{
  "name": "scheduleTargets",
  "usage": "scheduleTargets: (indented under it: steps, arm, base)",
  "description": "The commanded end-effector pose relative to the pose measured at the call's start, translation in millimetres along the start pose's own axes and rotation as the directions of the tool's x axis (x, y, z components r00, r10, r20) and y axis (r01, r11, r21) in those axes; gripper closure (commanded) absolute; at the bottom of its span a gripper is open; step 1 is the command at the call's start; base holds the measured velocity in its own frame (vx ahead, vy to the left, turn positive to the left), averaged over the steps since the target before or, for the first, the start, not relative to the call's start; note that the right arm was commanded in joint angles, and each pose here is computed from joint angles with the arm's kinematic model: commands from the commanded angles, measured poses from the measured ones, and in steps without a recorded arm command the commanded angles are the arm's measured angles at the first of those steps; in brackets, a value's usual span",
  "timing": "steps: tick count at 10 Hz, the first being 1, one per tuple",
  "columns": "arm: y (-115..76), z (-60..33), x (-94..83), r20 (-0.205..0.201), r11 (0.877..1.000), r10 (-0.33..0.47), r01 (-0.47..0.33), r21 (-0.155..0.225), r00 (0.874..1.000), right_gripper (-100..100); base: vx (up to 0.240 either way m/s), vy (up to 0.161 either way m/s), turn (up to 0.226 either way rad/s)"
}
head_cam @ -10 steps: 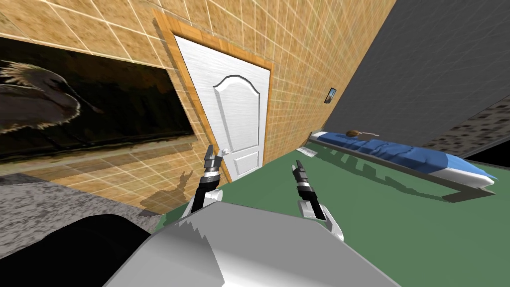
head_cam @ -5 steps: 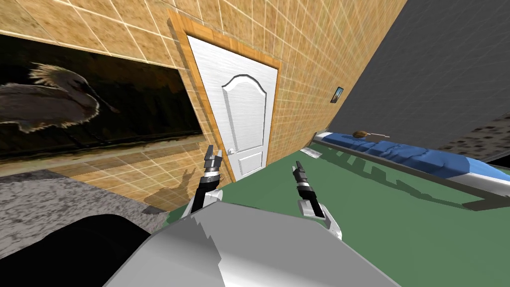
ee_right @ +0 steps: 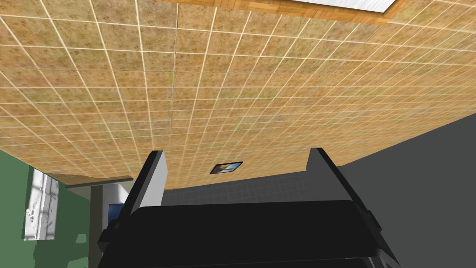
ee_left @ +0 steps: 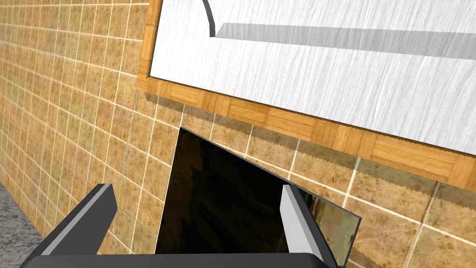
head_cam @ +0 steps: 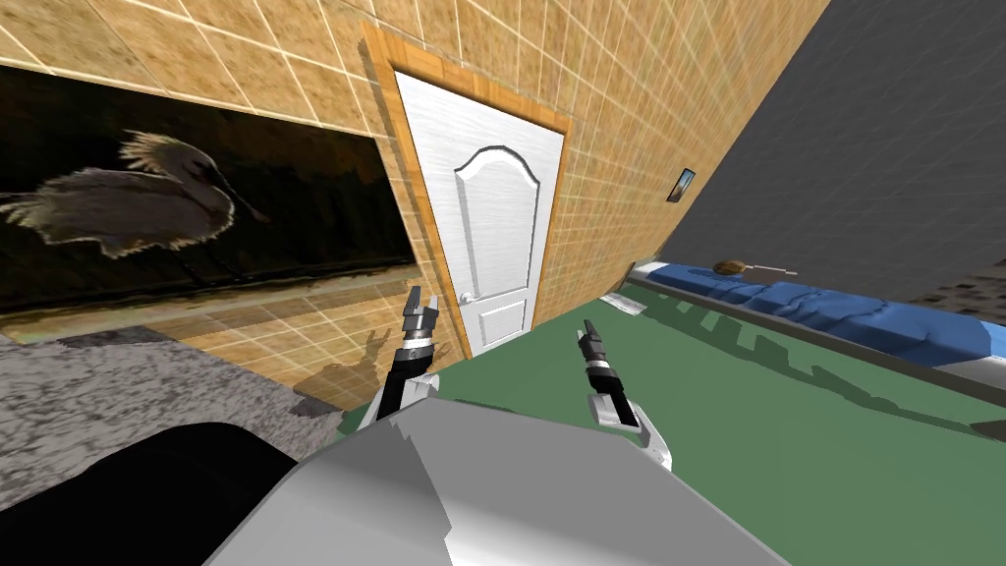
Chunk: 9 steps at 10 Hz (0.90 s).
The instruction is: Pull the door open
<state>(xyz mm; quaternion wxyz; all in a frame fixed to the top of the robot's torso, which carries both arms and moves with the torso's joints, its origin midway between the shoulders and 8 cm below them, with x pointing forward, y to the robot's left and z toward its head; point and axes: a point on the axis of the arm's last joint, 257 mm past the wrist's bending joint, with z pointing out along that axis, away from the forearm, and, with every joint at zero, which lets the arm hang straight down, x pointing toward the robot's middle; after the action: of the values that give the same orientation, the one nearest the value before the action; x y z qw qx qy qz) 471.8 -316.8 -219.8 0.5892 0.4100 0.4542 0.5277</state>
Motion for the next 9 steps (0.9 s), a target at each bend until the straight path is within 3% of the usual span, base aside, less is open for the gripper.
scheduleTargets:
  steps: [1, 9]
  arm:
    - [-7.1, 0.9, -4.2, 0.004, 1.0, -0.001, 0.001, 0.011, 1.0, -100]
    - [-41.2, 2.5, -21.7, 0.028, 0.998, -0.01, 0.008, 0.067, 1.0, -100]
  base:
    - [0.009, 0.126, 0.089]
    - [0.003, 0.12, 0.103]
